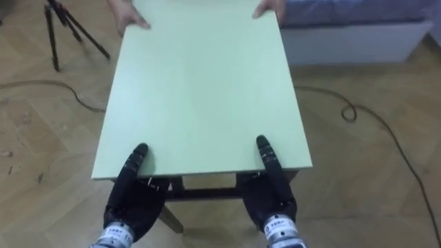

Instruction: Move table with human

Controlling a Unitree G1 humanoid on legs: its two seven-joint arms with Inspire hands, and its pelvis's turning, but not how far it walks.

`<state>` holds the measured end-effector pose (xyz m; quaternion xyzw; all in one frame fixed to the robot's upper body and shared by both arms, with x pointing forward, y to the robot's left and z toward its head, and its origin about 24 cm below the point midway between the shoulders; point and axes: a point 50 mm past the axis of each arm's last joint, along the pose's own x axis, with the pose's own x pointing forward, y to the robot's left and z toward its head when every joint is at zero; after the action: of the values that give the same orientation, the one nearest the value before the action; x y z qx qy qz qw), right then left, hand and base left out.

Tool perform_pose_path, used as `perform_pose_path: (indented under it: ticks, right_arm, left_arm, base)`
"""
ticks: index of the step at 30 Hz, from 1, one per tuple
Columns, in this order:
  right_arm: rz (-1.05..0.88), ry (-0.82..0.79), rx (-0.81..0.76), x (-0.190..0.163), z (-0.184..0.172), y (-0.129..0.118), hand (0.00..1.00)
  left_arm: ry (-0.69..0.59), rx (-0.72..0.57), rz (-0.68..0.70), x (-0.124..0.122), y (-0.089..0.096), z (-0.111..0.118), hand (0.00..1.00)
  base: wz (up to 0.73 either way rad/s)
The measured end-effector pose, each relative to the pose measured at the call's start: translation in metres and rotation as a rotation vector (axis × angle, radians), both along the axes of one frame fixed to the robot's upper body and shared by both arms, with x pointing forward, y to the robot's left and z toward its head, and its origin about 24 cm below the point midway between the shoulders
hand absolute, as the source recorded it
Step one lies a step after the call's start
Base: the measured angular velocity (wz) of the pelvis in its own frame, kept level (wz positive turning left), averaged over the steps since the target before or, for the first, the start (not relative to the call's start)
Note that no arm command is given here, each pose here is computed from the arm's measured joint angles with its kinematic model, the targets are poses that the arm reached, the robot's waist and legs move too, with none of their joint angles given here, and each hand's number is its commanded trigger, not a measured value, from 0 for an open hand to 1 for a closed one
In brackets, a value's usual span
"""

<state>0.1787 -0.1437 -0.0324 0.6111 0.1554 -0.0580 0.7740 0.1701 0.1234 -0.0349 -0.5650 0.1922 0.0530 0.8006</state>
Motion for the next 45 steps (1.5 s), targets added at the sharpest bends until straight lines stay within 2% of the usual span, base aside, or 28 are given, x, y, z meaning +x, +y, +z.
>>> perform_pose_path:
  ticks: [2, 4, 8, 16, 22, 35, 40, 45]
  right_arm:
    - [-0.004, -0.022, 0.002, 0.005, 0.001, -0.002, 1.00]
    - [0.009, -0.031, 0.008, 0.005, 0.001, 0.001, 1.00]
    - [-0.005, -0.002, -0.013, -0.004, -0.007, -0.007, 1.00]
    - [-0.039, 0.017, -0.004, -0.018, -0.008, -0.016, 1.00]
    - [-0.002, -0.021, 0.018, -0.009, -0.001, -0.004, 1.00]
    - [0.005, -0.057, 0.064, 0.001, 0.006, 0.008, 1.00]
    - [0.009, -0.057, 0.070, 0.000, 0.006, 0.007, 1.00]
    - [0.042, -0.034, 0.023, -0.002, 0.001, 0.007, 1.00]
  left_arm:
    - [-0.019, 0.012, -0.018, 0.008, -0.003, 0.003, 1.00]
    - [-0.023, 0.022, -0.002, 0.007, 0.003, 0.003, 1.00]
    - [0.019, 0.008, -0.034, 0.002, -0.004, -0.005, 1.00]
    - [0.025, 0.012, -0.073, 0.001, -0.011, -0.005, 1.00]
    - [-0.016, 0.025, -0.031, 0.003, 0.000, 0.004, 1.00]
    - [-0.095, 0.089, -0.013, 0.011, 0.010, 0.018, 1.00]
    - [-0.099, 0.108, -0.021, 0.010, 0.006, 0.017, 1.00]
    - [-0.044, 0.076, 0.026, -0.005, 0.007, 0.007, 1.00]
  base:
    - [-0.31]
    - [0.19]
    - [0.12]
    - [0.38]
    - [-0.34]
    - [-0.11]
    - [-0.12]
    - [-0.24]
